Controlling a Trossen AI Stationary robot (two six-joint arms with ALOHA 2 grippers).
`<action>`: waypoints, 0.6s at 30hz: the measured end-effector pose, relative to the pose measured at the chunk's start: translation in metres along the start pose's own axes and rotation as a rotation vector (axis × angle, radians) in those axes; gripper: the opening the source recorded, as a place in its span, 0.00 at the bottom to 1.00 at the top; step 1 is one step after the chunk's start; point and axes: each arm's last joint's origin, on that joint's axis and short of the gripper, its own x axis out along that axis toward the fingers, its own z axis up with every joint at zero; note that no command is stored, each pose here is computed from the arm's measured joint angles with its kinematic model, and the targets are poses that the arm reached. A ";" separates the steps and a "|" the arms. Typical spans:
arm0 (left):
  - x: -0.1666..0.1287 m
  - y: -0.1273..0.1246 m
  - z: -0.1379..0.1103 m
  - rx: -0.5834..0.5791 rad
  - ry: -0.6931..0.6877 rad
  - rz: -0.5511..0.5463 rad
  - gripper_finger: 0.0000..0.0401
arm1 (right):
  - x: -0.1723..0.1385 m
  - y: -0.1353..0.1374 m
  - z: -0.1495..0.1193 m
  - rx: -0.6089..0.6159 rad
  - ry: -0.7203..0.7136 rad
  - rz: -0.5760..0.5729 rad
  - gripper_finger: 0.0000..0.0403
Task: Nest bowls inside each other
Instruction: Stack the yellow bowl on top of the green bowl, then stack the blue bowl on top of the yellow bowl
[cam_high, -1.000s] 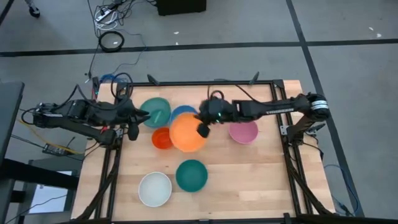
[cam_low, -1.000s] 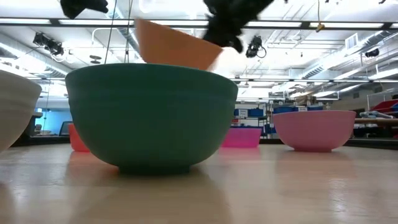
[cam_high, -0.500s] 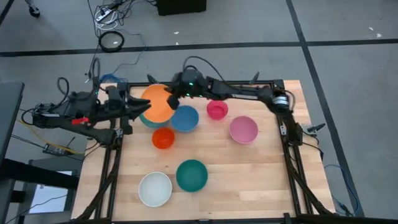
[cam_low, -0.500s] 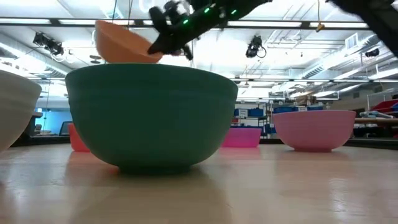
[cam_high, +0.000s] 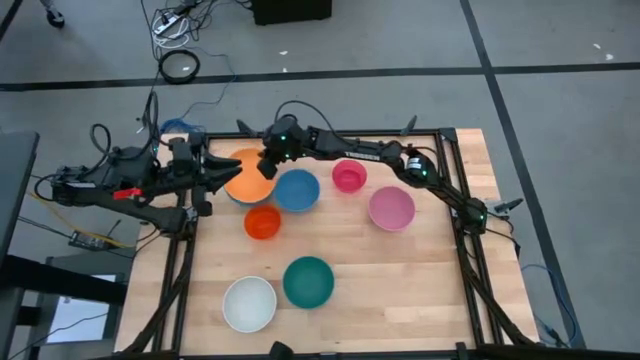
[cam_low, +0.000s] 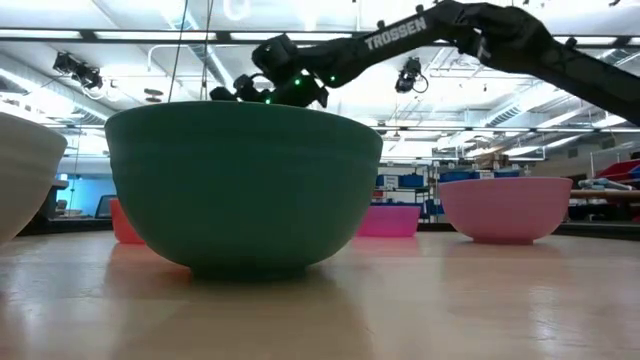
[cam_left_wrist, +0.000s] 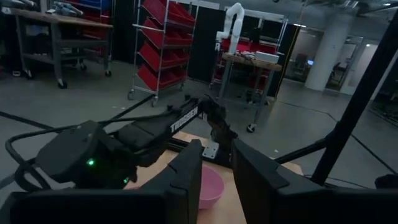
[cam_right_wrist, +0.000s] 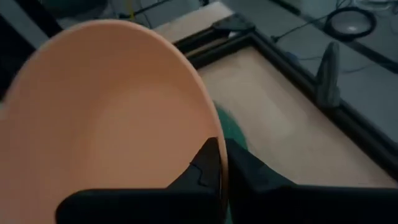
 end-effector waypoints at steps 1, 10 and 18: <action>0.000 0.000 0.000 0.001 0.000 0.000 0.24 | -0.001 0.001 0.001 -0.009 0.006 0.003 0.04; 0.000 0.001 -0.004 0.013 0.036 0.009 0.24 | -0.015 0.006 -0.002 -0.051 0.120 -0.023 0.29; 0.000 0.001 -0.005 0.007 0.048 0.012 0.24 | -0.036 0.014 0.014 -0.092 0.097 -0.048 0.40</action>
